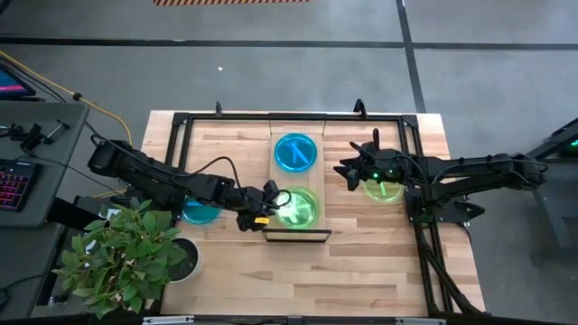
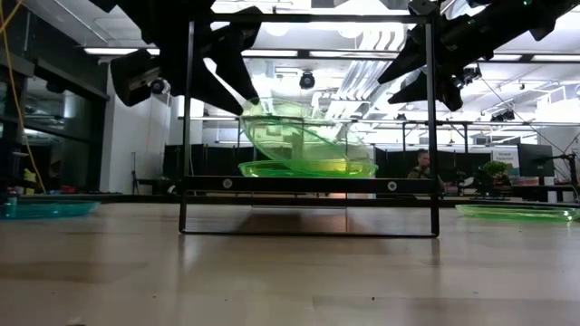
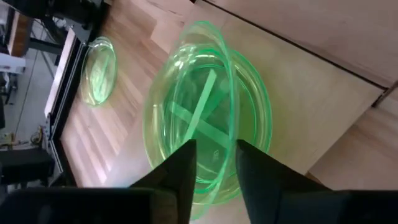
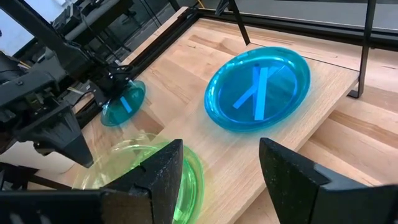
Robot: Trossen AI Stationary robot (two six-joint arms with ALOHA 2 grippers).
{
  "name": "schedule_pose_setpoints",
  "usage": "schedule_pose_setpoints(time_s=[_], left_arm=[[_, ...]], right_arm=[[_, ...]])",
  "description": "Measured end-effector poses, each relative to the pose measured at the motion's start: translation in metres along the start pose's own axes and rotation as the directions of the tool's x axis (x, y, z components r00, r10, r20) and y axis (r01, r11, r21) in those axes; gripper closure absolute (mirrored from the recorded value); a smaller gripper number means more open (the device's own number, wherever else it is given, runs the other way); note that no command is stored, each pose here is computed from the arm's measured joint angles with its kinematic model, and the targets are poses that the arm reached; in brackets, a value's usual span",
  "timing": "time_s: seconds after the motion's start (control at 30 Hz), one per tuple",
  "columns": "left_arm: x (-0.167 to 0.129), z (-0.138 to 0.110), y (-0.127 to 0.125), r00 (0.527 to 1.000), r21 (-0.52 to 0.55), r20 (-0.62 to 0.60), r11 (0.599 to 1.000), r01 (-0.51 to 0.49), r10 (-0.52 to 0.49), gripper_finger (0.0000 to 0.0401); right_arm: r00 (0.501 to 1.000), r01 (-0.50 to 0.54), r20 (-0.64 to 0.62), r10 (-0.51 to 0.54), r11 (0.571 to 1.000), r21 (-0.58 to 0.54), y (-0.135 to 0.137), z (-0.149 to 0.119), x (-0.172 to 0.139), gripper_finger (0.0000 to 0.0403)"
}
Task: Place and stack plates onto a shelf
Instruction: Stack the green plate on top of the green plate on the shelf
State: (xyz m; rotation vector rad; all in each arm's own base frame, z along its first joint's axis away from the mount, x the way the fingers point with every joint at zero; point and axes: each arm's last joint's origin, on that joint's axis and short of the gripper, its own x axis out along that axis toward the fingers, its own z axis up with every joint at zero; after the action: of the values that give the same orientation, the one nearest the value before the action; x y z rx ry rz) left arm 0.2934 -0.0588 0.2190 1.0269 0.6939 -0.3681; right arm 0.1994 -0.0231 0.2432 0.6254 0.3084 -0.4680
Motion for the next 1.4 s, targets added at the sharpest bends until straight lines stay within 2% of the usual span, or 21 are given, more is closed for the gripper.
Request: schedule_pose_setpoints(time_s=[0.2, 0.33, 0.57, 0.63, 0.7, 0.77, 0.83, 0.87, 0.93, 1.0, 1.07, 1.13, 1.17, 1.27, 1.4], left_arm=[[0.0, 0.0, 0.0, 1.0, -0.061, -0.005, 0.998, -0.003, 0.003, 0.0257], [0.0, -0.003, -0.002, 0.999, -0.154, -0.047, 0.988, 0.0, -0.007, 0.0238], [-0.006, -0.011, -0.007, 0.988, -0.22, -0.15, 0.975, 0.011, -0.045, 0.0229], [-0.011, -0.015, -0.003, 0.985, -0.279, -0.169, 0.96, -0.017, -0.031, 0.0229], [-0.019, -0.024, 0.002, 0.985, -0.42, -0.167, 0.907, -0.022, -0.053, 0.0229], [-0.023, -0.03, 0.009, 0.992, -0.6, -0.094, 0.8, 0.007, -0.078, 0.023], [-0.025, -0.035, 0.014, 0.994, -0.728, -0.023, 0.684, 0.059, -0.109, 0.0239], [-0.025, -0.036, 0.016, 0.994, -0.766, -0.002, 0.638, 0.07, -0.111, 0.0249], [-0.024, -0.038, 0.017, 0.992, -0.81, 0.011, 0.58, 0.084, -0.128, 0.028], [-0.018, -0.039, 0.015, 0.99, -0.846, 0.004, 0.527, 0.08, -0.144, 0.033], [-0.012, -0.041, 0.011, 0.982, -0.891, -0.014, 0.447, 0.073, -0.187, 0.038], [-0.003, -0.041, 0.008, 0.975, -0.934, -0.017, 0.351, 0.062, -0.22, 0.0389], [0.001, -0.043, 0.005, 0.969, -0.947, -0.033, 0.318, 0.048, -0.245, 0.0389], [0.013, -0.044, -0.002, 0.957, -0.961, -0.056, 0.277, 0.026, -0.285, 0.0399], [0.027, -0.043, -0.008, 0.951, -0.965, -0.061, 0.262, 0.022, -0.303, 0.04]], right_arm=[[1.0, 0.0, 0.0, 0.0, 1.0, -0.001, 0.0, 0.0, 0.0, 0.0206], [1.0, 0.0, 0.0, 0.0, 1.0, -0.001, 0.0, 0.0, 0.0, 0.0206], [1.0, 0.0, 0.0, 0.0, 1.0, 0.0, 0.0, 0.0, 0.0, 0.0206], [1.0, 0.0, 0.0, 0.0, 1.0, 0.015, 0.0, 0.0, 0.0, 0.0206], [1.0, -0.003, 0.004, 0.003, 1.0, 0.018, 0.0, 0.0, 0.0, 0.0206], [1.0, -0.003, 0.004, 0.003, 1.0, 0.018, 0.0, 0.0, 0.0, 0.0206], [1.0, -0.004, 0.006, 0.004, 1.0, 0.019, 0.0, 0.001, 0.0, 0.0206], [1.0, -0.004, 0.005, 0.004, 1.0, 0.019, 0.0, 0.001, 0.0, 0.0206], [1.0, -0.004, 0.006, 0.004, 1.0, 0.019, 0.0, 0.001, 0.0, 0.0206], [1.0, -0.003, 0.004, 0.003, 1.0, 0.018, 0.0, 0.0, 0.0, 0.0206], [1.0, -0.003, 0.004, 0.003, 1.0, 0.018, 0.0, 0.0, 0.0, 0.0206], [1.0, -0.002, 0.003, 0.002, 1.0, 0.018, 0.0, 0.0, 0.0, 0.0206], [1.0, -0.002, 0.004, 0.002, 1.0, 0.018, 0.0, 0.0, 0.0, 0.0206], [1.0, 0.0, 0.0, 0.0, 1.0, 0.017, 0.0, 0.0, 0.0, 0.0206], [1.0, 0.002, -0.001, -0.002, 1.0, 0.016, 0.0, 0.0, 0.0, 0.0206]])
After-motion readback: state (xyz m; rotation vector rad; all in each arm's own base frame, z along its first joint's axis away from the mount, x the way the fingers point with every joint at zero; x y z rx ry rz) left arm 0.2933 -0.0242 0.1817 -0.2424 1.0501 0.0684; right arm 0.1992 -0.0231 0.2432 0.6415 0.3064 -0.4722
